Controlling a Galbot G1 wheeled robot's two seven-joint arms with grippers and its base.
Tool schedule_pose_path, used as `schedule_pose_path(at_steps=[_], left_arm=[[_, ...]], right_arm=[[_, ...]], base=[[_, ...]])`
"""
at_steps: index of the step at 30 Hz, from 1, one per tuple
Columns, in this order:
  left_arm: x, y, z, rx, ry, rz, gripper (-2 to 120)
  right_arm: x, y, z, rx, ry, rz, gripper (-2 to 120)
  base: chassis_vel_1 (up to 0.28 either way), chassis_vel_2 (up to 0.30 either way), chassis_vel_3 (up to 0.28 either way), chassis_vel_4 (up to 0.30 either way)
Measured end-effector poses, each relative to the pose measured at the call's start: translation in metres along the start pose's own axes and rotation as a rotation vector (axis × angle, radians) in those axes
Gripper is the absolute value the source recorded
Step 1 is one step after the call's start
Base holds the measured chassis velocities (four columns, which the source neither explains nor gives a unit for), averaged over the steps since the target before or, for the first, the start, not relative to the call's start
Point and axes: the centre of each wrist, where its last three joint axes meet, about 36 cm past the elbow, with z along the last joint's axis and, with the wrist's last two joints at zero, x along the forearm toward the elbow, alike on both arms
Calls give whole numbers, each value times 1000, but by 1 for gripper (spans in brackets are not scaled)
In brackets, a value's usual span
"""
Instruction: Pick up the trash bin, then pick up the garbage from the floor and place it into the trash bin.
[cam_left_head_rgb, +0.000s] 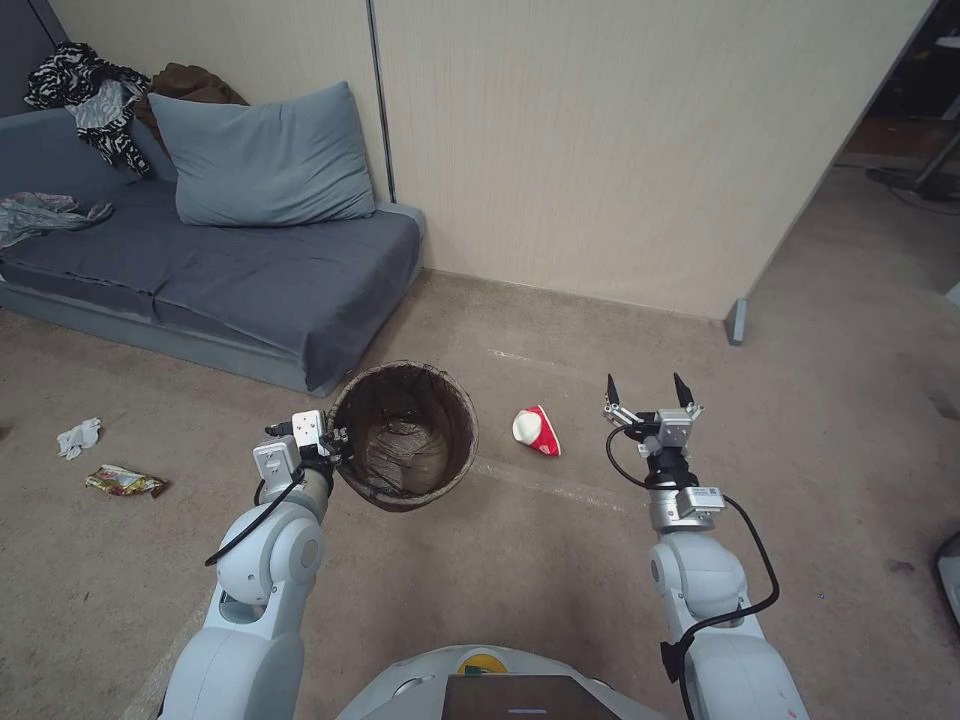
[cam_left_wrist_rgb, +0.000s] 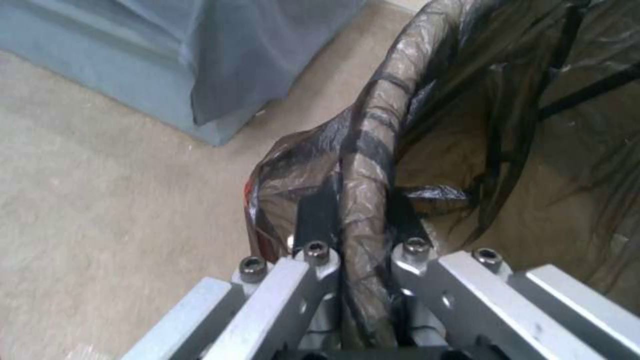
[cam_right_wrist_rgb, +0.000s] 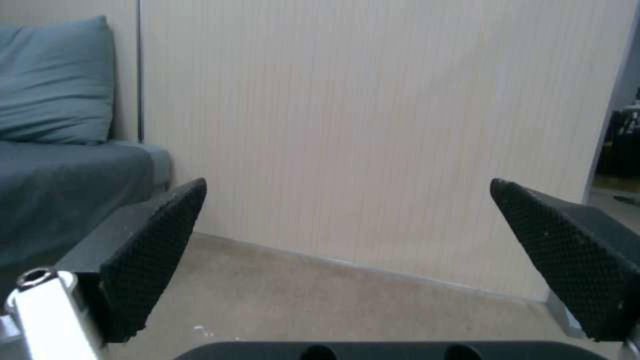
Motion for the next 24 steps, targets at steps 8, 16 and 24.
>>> schedule_pose_path(at_steps=[8,16,24], left_arm=[[3,0,0,0,-2,2,3],[3,0,-1,1,-3,2,3],[3,0,0,2,-1,2,3]], right_arm=[[0,0,-1,1,-5,-1,100],[-2,0,-1,1,-30,-1,100],[-2,0,0,0,-31,-3,100]], base=[[-135,134,142,-134],[-115,100,93,-101],[0,0,0,0]])
